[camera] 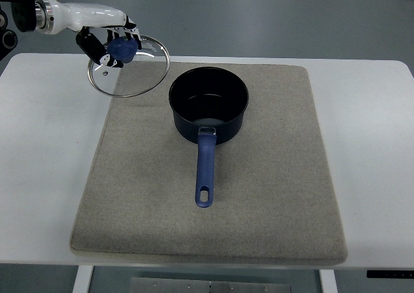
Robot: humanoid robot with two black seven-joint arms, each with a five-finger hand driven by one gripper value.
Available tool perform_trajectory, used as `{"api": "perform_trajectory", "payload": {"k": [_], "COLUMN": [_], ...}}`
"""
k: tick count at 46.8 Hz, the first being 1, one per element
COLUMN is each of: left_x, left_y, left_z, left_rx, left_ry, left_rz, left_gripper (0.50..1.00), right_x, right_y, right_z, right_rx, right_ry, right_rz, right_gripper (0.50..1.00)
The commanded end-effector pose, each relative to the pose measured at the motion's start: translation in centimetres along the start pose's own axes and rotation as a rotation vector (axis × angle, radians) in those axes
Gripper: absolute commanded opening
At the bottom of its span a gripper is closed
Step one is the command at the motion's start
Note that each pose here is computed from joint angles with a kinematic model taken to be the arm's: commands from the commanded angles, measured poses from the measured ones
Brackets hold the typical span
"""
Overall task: Open pot lid and place left with left hand
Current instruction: 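Lower the glass lid onto the mat beside the saucepan and release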
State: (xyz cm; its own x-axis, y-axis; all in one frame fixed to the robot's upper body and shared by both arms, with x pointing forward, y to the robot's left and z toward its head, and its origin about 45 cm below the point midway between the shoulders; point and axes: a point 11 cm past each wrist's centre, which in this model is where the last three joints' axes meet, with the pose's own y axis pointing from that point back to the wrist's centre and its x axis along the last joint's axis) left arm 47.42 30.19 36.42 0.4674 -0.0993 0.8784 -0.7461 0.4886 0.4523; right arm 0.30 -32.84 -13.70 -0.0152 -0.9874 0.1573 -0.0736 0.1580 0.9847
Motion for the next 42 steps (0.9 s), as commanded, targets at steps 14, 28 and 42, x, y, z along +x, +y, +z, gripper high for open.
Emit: {"api": "perform_trajectory", "payload": {"k": [14, 28, 42], "left_x": [-4.9, -8.0, -9.2], "left_y": [-0.5, -1.3, -3.0], "left_z": [-1.8, -1.7, -0.3], "left_rx": [0.029, 0.027, -0.004], "left_ry": [0.037, 0.051, 0.040], "left_rz": [-0.051, -0.115, -0.099], "left_gripper": [0.500, 0.500, 0.500], "right_x": [0.0, 0.0, 0.0], "right_y": [0.0, 0.0, 0.0], "right_z": [0.0, 0.0, 0.0], "right_rx": [0.000, 0.000, 0.000], "right_ry": [0.000, 0.000, 0.000], "right_rz": [0.000, 0.000, 0.000], "right_gripper": [0.915, 0.915, 0.915]}}
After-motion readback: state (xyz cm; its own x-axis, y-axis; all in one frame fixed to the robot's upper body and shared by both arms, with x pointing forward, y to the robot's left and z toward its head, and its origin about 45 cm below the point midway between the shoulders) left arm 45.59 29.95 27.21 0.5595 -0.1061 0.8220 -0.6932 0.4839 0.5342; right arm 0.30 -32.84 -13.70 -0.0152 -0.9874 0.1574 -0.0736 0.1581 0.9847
